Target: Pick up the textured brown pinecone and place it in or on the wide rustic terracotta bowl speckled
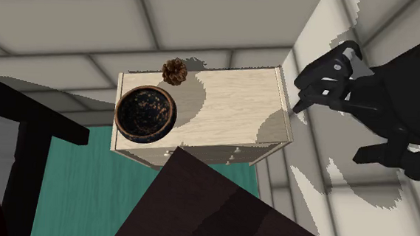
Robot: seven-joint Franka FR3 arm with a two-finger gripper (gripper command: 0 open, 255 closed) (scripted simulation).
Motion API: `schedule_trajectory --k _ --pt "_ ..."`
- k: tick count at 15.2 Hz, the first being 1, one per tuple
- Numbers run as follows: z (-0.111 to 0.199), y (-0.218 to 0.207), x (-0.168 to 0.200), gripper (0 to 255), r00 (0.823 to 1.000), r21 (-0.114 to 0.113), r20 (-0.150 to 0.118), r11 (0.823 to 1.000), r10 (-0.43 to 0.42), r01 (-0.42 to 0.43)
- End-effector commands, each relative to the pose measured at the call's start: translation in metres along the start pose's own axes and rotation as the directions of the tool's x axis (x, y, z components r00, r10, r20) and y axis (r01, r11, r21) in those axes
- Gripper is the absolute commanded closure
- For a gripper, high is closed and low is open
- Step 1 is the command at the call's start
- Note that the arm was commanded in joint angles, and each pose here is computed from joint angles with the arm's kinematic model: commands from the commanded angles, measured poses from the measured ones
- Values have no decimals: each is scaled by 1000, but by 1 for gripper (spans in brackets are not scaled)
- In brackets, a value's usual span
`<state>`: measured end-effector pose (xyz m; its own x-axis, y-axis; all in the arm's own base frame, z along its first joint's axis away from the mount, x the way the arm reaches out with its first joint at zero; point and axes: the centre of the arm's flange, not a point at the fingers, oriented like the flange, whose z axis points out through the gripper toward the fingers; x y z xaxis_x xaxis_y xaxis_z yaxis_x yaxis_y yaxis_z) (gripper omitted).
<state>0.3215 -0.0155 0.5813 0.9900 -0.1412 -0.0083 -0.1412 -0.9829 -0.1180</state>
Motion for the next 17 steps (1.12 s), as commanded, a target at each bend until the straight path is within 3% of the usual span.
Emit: schedule_trajectory --k 1,17 --pt "0 0 0 0 1000 0 0 1000 0 0" --pt "147 -147 28 0 999 11 -31 999 33 -32"
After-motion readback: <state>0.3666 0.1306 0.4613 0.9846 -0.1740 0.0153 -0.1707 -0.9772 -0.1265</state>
